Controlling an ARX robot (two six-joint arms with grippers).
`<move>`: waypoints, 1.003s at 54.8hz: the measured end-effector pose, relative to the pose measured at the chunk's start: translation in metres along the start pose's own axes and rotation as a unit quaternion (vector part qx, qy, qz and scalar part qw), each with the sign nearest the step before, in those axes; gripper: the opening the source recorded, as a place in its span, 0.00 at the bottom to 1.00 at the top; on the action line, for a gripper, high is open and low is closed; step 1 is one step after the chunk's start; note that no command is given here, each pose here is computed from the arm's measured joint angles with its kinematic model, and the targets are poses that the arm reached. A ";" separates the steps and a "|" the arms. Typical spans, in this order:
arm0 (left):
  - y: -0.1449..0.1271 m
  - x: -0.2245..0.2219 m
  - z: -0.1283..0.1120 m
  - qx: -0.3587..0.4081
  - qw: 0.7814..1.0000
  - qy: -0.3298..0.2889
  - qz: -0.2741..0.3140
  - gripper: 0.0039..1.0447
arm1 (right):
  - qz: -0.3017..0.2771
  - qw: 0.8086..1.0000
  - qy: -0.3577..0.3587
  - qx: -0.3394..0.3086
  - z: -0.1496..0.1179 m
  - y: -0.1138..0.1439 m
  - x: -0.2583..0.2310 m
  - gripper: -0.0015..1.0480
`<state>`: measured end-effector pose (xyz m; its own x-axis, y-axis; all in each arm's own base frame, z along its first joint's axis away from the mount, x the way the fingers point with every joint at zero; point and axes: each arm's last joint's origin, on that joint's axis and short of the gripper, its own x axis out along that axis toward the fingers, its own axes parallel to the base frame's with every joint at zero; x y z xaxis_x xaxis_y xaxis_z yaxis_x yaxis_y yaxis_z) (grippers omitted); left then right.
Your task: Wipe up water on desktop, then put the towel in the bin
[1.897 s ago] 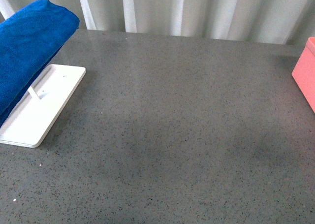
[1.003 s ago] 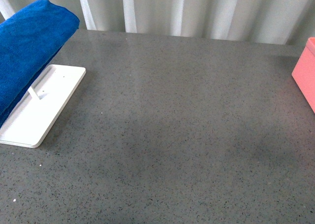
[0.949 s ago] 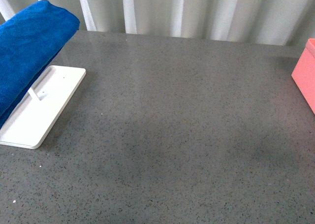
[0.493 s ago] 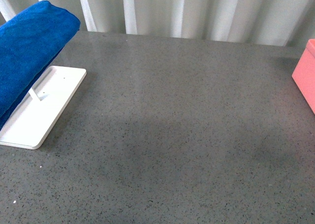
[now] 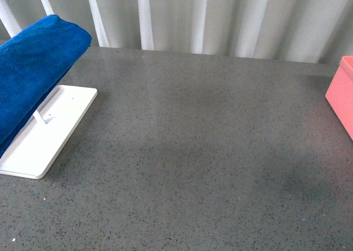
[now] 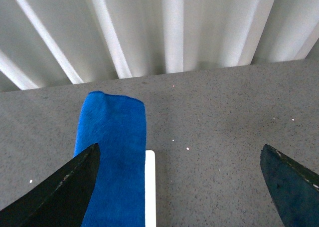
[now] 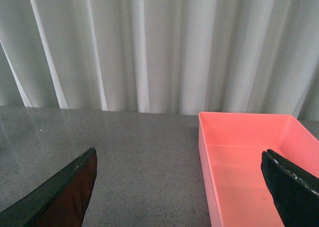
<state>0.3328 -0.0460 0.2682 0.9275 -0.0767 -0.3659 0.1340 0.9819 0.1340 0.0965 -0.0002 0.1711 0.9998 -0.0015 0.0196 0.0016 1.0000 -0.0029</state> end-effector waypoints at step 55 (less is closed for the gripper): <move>0.087 0.155 -0.045 0.072 0.985 0.146 0.058 0.94 | 0.000 1.000 0.000 0.000 0.000 0.000 0.000 0.93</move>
<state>0.4728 0.0350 0.1818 0.8027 0.1083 -0.5865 0.1006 0.9447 0.3121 0.0965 -0.0002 0.1711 0.9998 -0.0015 0.0196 0.0016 1.0000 -0.0029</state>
